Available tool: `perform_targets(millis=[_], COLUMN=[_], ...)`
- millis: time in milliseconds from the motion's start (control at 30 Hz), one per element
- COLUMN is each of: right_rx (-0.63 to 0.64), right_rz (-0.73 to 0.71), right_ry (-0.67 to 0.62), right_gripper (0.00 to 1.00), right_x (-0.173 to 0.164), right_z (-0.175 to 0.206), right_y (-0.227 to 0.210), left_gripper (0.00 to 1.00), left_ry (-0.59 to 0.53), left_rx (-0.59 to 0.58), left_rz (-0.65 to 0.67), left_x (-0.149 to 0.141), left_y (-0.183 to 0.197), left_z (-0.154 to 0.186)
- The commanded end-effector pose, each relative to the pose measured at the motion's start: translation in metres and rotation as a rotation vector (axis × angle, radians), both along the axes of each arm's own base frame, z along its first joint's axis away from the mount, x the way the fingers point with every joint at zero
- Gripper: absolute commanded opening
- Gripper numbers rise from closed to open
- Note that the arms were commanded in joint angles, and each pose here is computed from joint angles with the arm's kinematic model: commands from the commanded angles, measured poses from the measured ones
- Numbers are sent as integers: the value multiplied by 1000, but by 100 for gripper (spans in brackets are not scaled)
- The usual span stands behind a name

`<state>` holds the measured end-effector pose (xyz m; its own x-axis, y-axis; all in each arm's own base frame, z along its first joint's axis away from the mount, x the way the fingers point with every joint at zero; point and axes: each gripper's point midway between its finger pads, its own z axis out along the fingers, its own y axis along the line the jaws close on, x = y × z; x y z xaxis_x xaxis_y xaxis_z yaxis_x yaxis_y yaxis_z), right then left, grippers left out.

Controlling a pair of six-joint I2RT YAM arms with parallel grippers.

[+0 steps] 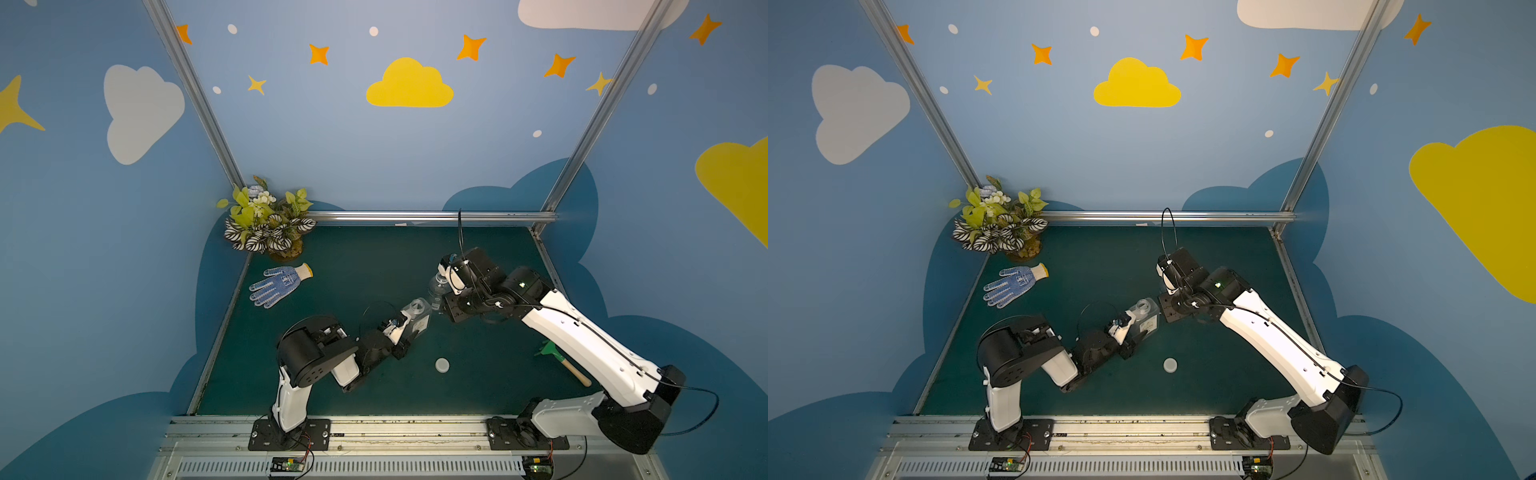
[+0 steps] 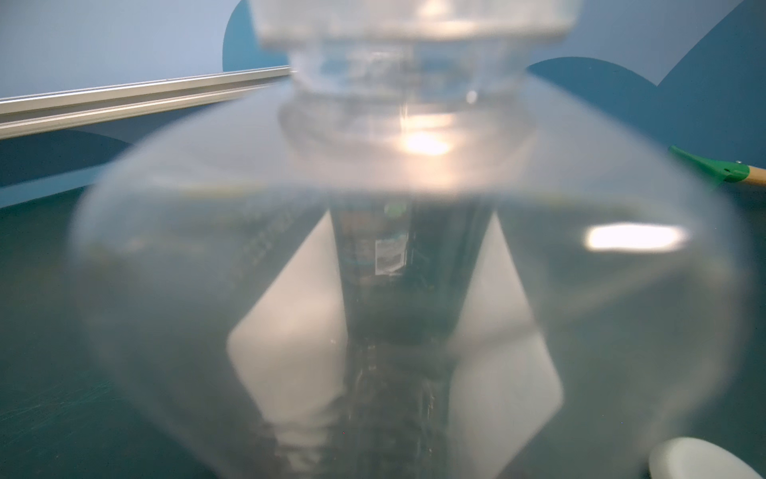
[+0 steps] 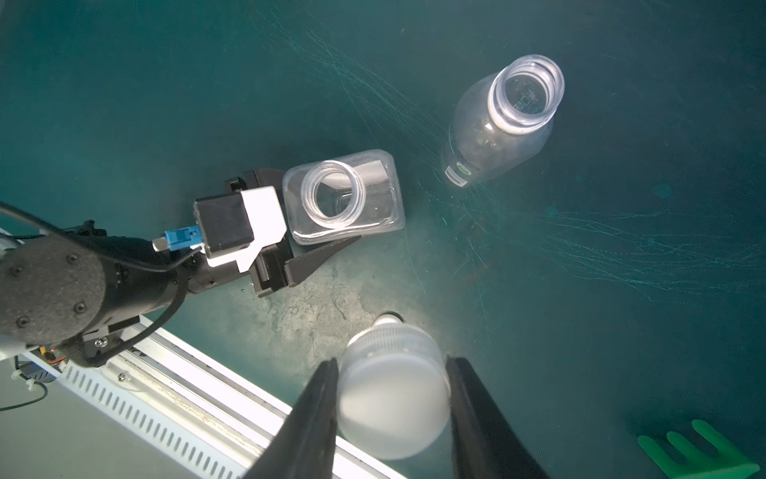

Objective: Screw on the bottle caps
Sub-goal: Screw the bottle cap onto the plastic bottle.

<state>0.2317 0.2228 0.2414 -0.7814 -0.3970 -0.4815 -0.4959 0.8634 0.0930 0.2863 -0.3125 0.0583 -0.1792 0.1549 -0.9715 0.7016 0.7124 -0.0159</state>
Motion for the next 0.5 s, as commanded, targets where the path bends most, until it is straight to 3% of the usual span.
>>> perform_targets(millis=[0,467], right_rx=[-3,2], right_rz=[19,87], right_ry=[8,34], right_gripper=[36,35], right_x=[0,18], right_z=[5,6], right_y=[1,32], left_gripper=[60,47], left_ry=[24,62], left_rx=[-48,-72], left_rz=[-89,-206], left_x=[-4,-5], left_y=[-9,-6], left_z=[4,1])
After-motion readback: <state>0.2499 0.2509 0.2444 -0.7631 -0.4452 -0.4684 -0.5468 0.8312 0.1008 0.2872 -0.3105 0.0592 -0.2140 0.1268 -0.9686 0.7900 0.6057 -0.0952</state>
